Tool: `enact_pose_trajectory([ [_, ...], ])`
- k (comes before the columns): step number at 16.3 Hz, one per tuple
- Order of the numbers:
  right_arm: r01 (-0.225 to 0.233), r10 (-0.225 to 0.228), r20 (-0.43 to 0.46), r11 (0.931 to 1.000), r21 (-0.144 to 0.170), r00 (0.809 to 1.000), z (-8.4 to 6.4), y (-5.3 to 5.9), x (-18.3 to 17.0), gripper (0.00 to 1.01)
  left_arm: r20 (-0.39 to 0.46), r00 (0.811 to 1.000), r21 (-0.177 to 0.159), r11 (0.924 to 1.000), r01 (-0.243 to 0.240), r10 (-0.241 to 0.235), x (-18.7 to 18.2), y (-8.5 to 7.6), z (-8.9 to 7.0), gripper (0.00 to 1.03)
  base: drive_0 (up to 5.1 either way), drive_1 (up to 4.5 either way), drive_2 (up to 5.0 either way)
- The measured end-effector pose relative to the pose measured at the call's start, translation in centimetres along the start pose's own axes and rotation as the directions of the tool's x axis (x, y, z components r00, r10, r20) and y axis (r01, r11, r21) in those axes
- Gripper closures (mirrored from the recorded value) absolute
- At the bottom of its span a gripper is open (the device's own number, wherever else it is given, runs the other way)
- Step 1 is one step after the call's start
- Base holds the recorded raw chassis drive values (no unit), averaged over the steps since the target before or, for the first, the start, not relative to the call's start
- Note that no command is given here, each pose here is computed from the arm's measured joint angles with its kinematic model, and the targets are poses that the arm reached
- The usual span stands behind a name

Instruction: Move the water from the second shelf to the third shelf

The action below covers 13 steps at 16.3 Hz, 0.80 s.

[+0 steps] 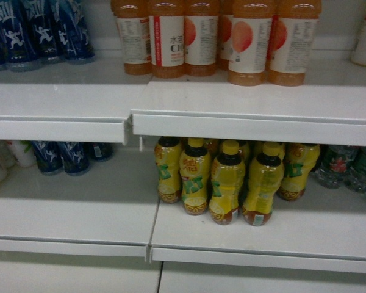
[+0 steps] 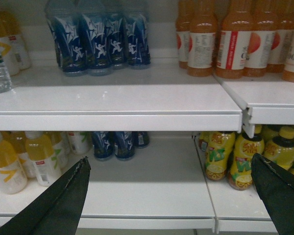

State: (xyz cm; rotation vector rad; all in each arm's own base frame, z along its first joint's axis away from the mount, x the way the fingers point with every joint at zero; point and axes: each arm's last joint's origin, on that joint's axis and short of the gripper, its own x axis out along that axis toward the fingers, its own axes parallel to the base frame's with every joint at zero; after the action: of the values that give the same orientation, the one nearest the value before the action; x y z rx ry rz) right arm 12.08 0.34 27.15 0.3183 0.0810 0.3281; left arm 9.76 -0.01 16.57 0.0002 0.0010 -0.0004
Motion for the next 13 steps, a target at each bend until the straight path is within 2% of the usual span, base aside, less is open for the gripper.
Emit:
enact_pose_trajectory([
  [13,0.0,0.0,-0.002,1.0,0.001,1.0,-0.04,-0.01,0.01,0.59,-0.003,1.0,0.0,1.0,0.0,0.0,0.0,0.0,-0.03,0.05,-5.0,2.42,2.4],
])
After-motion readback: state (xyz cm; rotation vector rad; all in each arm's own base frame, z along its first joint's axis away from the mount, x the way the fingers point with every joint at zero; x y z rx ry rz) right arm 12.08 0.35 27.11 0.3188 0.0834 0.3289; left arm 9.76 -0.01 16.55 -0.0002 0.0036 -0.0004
